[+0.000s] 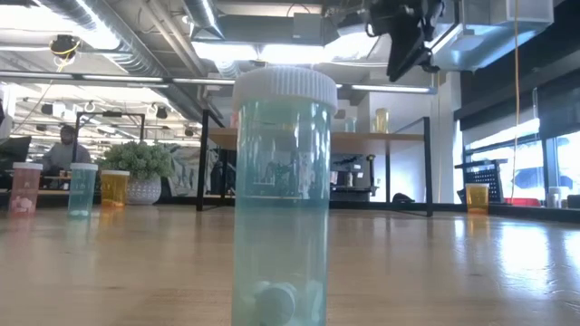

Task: Pick and place medicine bottles onto shelf by color
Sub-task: Put the top yellow medicine bottle on the shelf, aligned with the other yellow medicine bottle

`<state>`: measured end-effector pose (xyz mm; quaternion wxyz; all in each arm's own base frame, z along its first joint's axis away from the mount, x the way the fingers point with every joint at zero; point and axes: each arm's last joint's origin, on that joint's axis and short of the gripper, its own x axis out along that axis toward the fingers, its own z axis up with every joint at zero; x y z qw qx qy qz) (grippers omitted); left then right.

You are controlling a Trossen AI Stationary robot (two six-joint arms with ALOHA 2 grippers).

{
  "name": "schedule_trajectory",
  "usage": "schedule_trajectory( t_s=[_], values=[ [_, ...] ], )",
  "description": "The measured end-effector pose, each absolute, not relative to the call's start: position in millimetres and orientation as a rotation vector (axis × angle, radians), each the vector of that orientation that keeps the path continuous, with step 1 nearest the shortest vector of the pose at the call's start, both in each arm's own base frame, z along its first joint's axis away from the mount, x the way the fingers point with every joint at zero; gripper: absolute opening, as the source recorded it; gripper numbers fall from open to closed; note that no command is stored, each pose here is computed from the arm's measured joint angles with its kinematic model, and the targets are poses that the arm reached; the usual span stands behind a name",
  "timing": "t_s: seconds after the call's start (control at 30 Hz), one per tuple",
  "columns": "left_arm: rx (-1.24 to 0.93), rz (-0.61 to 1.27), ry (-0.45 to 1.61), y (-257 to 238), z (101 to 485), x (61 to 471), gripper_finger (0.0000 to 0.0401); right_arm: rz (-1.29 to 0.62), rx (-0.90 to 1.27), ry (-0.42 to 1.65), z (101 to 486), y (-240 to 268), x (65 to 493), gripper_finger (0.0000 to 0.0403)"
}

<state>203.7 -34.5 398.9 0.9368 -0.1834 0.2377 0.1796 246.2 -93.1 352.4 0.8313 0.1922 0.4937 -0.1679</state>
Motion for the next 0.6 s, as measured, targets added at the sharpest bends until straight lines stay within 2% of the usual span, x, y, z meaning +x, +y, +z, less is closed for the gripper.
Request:
schedule_trajectory(
  t_s=[0.13, 0.2, 0.43, 0.6],
  values=[
    [-0.357, 0.362, 0.489, -34.5, 398.9, 203.7, 0.0027, -0.273, 0.267, 1.050, 340.8, -83.1, 255.2, 0.0022],
    [-0.349, 0.360, 0.490, -34.6, 398.9, 203.6, 0.0027, -0.278, 0.199, 1.045, 333.2, -79.4, 259.8, 0.0007],
    [-0.348, 0.360, 0.491, -34.6, 398.8, 203.7, 0.0027, -0.422, 0.026, 1.089, 301.0, -77.1, 263.7, 0.0004],
    [-0.326, 0.380, 0.483, -33.8, 399.1, 203.5, 0.0028, -0.493, 0.015, 1.028, 284.9, -80.1, 268.5, 0.0006]
  ],
)
